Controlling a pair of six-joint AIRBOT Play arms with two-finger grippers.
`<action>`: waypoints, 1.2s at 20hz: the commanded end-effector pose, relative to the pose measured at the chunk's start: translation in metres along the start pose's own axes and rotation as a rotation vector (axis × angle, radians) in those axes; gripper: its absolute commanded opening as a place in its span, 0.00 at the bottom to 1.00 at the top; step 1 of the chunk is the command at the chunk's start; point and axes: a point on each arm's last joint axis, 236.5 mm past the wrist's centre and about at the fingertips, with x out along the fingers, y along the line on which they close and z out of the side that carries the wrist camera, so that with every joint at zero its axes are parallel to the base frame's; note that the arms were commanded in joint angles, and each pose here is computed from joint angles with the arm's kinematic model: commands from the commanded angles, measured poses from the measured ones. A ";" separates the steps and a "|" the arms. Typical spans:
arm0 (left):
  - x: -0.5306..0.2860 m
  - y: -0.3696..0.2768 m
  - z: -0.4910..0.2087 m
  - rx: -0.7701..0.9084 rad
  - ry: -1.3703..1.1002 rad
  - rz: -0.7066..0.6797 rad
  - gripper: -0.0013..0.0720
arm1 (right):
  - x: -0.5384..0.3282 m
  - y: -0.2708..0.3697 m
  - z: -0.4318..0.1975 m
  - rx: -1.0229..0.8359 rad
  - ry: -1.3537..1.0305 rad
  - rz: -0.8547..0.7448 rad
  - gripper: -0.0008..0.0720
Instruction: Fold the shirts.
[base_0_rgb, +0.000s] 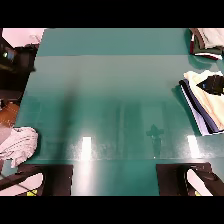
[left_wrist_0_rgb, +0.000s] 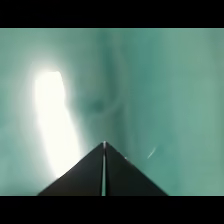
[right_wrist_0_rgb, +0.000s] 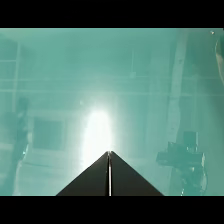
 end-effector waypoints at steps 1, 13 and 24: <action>-0.006 0.036 -0.092 -0.021 0.208 0.174 0.05 | 0.000 0.001 0.000 -0.001 -0.001 0.002 0.04; 0.071 0.070 -0.284 -0.012 0.695 0.316 0.99 | -0.001 0.003 -0.013 -0.001 0.057 0.009 0.04; 0.088 0.083 -0.305 0.001 0.703 0.372 0.05 | -0.001 0.003 -0.013 -0.001 0.056 0.009 0.04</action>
